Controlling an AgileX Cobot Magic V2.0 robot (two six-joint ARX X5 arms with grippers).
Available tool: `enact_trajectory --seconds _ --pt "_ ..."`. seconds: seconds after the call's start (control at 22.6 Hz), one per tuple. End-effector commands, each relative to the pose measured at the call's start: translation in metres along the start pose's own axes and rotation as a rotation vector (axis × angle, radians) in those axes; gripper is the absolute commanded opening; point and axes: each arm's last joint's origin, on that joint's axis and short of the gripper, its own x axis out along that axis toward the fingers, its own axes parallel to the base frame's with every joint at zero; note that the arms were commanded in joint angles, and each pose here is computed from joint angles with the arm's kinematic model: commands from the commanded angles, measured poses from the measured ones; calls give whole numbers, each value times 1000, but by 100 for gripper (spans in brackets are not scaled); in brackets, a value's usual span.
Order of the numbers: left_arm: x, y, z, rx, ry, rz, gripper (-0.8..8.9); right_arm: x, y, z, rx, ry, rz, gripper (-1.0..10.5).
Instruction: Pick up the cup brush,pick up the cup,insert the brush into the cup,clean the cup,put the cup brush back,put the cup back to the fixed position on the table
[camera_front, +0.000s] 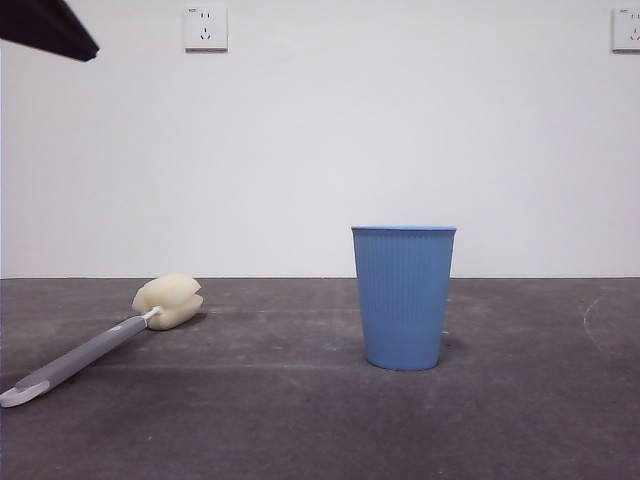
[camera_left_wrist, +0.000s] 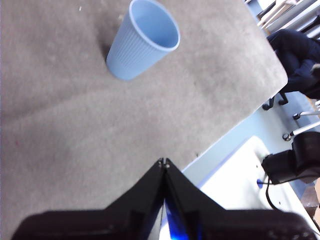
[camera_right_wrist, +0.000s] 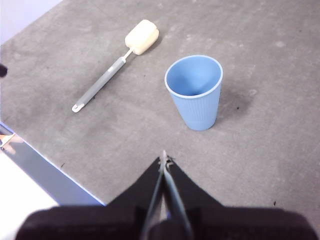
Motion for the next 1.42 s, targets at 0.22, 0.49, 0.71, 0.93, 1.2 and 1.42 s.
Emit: enact_trajectory --seconds 0.22,0.49,0.71,0.93,1.2,1.42 --pt "-1 -3 5 47 -48 -22 -4 1 0 0 3 -1 -2 2" --pt "-1 -4 8 64 -78 -30 -4 1 0 0 3 -1 -2 2" --pt "-6 -7 31 369 -374 175 -4 1 0 0 3 -1 -2 2" --pt "-38 7 32 591 -577 522 -4 1 0 0 3 -1 -3 2" --pt "-65 30 5 637 -717 763 -4 1 0 0 3 -1 -3 2" --pt "-60 49 -27 602 -741 851 -4 1 0 0 3 -1 -3 2"
